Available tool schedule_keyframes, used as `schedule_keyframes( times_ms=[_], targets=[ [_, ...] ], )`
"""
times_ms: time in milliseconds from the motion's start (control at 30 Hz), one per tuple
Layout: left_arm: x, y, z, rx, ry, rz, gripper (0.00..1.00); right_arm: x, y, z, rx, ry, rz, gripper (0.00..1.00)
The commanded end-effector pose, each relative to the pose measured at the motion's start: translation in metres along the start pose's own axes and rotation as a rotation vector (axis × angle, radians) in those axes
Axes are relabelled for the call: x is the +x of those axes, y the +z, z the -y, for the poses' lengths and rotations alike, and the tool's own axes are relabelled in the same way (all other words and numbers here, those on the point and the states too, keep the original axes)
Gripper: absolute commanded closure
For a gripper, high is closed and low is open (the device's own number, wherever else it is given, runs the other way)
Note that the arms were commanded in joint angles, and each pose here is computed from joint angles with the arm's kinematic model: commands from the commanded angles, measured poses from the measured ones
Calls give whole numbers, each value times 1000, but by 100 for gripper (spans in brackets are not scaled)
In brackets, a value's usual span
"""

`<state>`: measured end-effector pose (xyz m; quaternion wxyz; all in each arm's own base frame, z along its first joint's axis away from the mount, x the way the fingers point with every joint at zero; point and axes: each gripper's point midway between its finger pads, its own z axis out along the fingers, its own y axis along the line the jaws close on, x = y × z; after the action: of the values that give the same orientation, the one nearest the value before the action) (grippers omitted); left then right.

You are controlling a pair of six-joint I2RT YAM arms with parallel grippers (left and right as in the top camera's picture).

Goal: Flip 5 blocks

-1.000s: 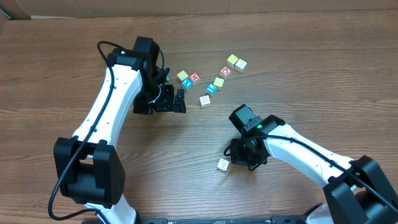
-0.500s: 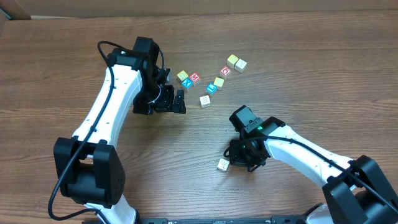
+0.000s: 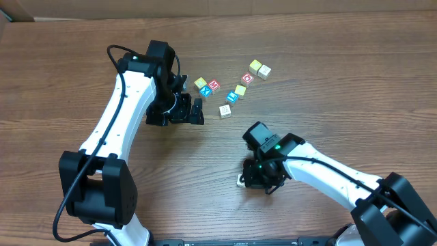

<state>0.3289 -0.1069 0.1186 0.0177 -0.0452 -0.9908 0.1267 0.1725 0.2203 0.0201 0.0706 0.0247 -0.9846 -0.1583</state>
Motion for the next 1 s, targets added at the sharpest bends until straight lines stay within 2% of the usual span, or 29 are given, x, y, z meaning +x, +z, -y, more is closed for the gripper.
schedule_keyframes(
  times_ms=[0,300,967],
  targets=[
    [-3,-2,0,-5,28,7,0,0,-1,-4,-11,35,13,95],
    [-2,-2,0,-5,30,2,0,-8,-1,7,46,63,62,96],
    [-2,-2,0,-5,30,1,0,-20,-2,-7,-11,19,107,96]
  ],
)
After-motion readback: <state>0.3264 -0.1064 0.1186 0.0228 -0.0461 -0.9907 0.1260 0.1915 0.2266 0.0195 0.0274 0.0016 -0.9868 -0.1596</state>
